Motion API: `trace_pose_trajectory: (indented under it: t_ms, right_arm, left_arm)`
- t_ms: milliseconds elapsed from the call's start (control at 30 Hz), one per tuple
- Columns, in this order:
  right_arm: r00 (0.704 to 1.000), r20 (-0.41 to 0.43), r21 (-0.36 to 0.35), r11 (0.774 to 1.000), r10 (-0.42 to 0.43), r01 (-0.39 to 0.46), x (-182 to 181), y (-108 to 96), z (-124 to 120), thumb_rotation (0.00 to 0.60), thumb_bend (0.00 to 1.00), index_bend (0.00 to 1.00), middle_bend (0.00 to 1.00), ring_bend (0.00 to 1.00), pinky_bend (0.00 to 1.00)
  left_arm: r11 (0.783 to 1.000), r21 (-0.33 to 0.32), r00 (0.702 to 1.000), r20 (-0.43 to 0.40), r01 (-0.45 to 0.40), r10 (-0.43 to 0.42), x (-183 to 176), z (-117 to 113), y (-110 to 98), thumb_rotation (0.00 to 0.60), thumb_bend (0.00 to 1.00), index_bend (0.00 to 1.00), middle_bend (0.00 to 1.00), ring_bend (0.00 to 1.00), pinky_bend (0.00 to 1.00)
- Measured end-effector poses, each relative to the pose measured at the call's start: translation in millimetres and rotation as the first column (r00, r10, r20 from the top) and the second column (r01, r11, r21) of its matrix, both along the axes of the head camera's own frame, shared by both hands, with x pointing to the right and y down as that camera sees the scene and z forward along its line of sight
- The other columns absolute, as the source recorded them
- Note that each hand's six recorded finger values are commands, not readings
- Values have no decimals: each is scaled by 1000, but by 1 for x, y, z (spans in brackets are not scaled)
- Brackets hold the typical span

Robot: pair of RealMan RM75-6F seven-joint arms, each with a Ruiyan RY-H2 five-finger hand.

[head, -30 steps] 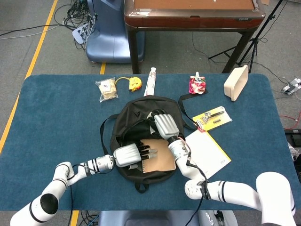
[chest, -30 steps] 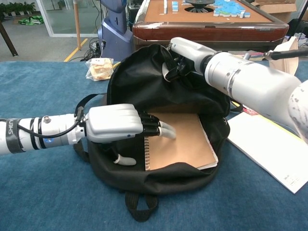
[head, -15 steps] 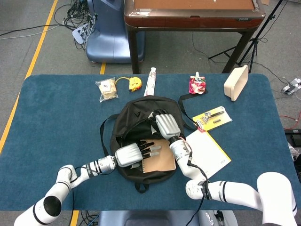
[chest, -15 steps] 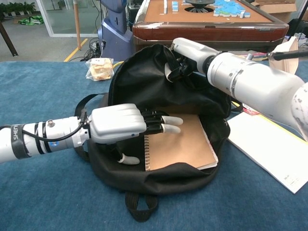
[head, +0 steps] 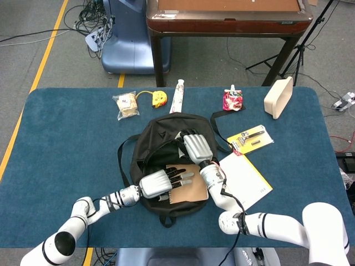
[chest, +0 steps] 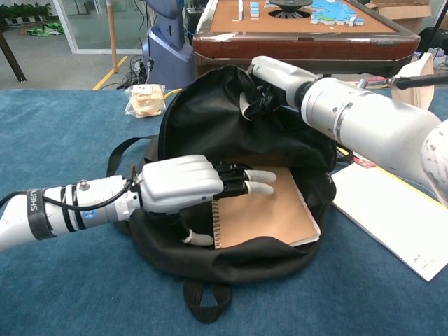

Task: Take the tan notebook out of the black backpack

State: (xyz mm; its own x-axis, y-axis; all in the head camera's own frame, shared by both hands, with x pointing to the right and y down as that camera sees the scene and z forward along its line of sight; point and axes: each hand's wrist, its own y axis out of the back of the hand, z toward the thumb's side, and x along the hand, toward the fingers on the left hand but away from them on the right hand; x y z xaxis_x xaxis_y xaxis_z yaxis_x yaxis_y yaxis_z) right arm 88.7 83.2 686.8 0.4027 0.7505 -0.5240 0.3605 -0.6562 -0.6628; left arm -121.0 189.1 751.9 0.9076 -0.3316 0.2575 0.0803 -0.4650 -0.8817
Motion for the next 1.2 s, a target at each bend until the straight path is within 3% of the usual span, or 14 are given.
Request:
trace_pose_trajectory:
  t_ms: [233, 600, 1200]
  right_arm:
    - [1000, 1, 0, 1000, -1, 1, 0, 0, 0, 600, 814, 737, 348, 173, 143]
    - [1000, 1, 6, 1000, 5, -5, 2, -1, -2, 600, 814, 737, 348, 173, 143]
    - [1000, -4, 1, 1000, 7, -7, 4, -2, 1, 600, 814, 737, 348, 173, 143]
  left_arm:
    - [1000, -8, 1000, 5, 3, -3, 3, 2, 2, 600, 166, 3, 0, 22, 166]
    - [996, -83, 999, -1, 43, -43, 13, 7, 2, 600, 172, 171, 0, 18, 154]
    - [992, -88, 996, -12, 91, -93, 15, 6, -7, 600, 473, 250, 0, 21, 153]
